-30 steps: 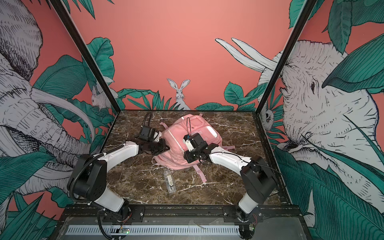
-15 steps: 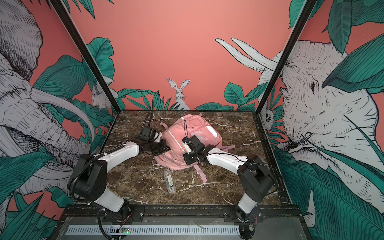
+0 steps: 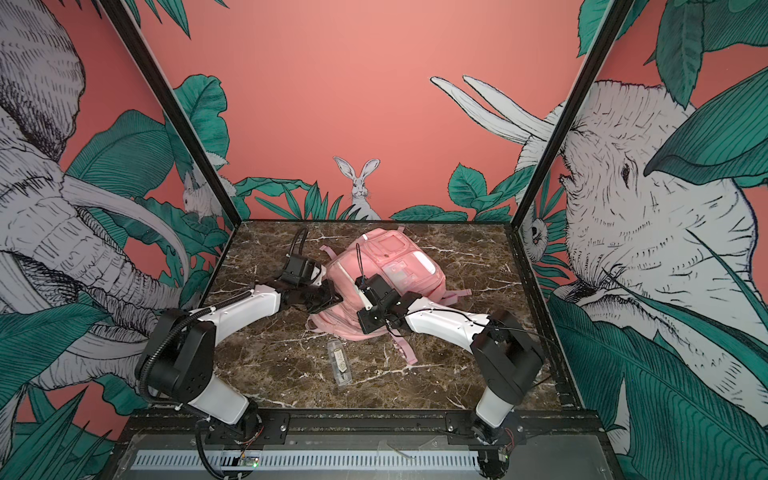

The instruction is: Pack the student bag

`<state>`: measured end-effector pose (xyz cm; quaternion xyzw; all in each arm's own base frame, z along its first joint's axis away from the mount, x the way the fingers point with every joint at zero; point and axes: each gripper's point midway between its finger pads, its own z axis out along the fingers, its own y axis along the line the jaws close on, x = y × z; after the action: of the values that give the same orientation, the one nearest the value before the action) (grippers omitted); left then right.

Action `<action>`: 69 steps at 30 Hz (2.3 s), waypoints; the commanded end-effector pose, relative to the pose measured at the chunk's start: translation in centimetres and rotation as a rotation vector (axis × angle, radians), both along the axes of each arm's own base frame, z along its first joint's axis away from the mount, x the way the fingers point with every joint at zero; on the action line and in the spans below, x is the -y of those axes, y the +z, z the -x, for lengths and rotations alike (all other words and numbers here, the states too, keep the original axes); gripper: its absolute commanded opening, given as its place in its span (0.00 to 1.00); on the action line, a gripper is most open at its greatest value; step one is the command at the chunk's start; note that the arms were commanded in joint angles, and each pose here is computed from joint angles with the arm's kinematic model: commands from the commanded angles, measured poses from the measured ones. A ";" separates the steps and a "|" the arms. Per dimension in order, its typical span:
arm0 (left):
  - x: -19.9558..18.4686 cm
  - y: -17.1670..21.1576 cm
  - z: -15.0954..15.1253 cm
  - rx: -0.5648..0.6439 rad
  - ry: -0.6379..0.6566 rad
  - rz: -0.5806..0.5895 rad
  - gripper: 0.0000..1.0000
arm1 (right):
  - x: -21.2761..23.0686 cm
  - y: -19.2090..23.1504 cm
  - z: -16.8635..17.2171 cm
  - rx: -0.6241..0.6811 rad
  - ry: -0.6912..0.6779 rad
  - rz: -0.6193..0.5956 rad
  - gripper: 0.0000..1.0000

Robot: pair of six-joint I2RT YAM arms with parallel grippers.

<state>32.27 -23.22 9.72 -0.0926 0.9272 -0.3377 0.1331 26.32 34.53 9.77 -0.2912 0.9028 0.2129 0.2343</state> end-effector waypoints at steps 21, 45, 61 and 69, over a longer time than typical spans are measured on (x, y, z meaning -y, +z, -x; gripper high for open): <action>1.1 1.1 1.6 0.047 -0.089 -0.076 0.49 | -1.8 2.1 -1.7 -0.028 -0.108 -0.117 0.00; -1.4 6.0 -6.8 0.227 -0.159 -0.185 0.61 | 3.5 1.9 1.0 -0.051 -0.148 -0.090 0.00; 1.3 2.3 -11.3 0.198 -0.312 -0.226 0.59 | 5.0 1.3 1.9 -0.085 -0.162 -0.079 0.00; 3.8 0.5 -10.1 0.149 -0.408 -0.156 0.57 | 5.1 1.4 1.6 -0.085 -0.163 -0.082 0.00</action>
<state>43.88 -26.01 9.74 0.1067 0.9432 -0.2726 0.1567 24.73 29.85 10.48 -0.2014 0.9232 0.2408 0.2215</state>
